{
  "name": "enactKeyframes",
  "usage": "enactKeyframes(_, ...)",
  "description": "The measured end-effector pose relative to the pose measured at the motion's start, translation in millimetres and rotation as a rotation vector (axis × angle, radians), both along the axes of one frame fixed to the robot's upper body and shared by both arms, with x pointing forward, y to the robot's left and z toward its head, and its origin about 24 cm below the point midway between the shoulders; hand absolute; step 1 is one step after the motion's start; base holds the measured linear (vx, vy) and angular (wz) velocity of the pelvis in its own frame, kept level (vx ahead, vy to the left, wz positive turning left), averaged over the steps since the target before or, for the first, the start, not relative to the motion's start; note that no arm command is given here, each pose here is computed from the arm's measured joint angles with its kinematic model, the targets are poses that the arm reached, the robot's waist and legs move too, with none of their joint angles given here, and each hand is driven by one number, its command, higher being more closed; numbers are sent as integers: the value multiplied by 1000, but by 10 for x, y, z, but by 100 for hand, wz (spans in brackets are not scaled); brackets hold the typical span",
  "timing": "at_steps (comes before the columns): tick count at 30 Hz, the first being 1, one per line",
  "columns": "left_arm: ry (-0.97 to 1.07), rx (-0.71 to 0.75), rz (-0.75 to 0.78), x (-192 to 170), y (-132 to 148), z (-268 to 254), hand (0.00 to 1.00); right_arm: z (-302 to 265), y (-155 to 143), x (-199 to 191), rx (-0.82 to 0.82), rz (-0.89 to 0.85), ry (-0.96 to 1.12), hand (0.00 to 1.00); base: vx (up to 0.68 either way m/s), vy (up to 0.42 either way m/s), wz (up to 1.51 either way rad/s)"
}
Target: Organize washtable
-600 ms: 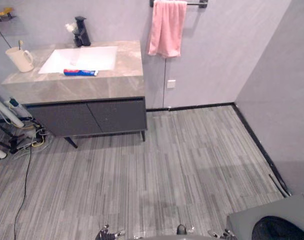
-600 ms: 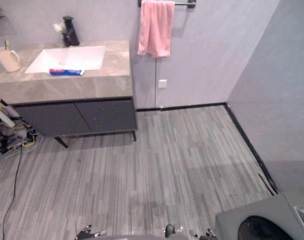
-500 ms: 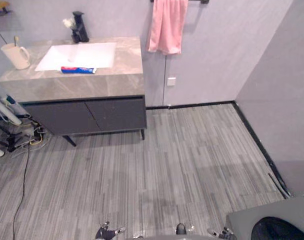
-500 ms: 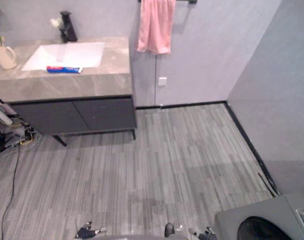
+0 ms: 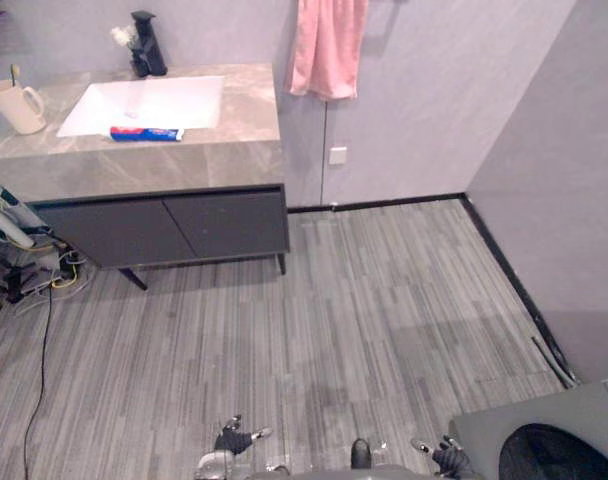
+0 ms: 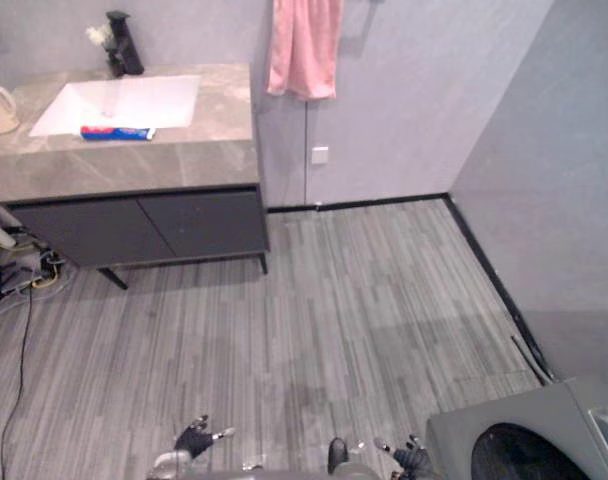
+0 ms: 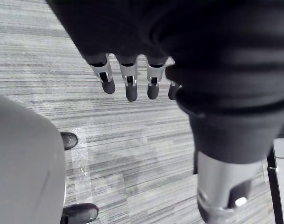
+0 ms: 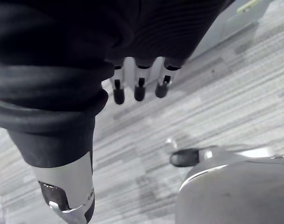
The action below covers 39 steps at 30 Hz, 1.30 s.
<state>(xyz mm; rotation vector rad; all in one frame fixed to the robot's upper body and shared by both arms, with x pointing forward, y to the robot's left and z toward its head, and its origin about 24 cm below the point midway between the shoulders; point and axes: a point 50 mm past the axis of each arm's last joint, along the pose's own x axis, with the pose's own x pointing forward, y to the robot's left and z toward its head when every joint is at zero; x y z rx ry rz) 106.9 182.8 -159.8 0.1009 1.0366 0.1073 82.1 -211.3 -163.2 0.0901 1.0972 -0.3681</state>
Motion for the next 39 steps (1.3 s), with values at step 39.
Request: enactKeyframes(39,-232,-55,67,614,-144,251,0,174,95,626,13,-27,-181,0,195,-87,-15)
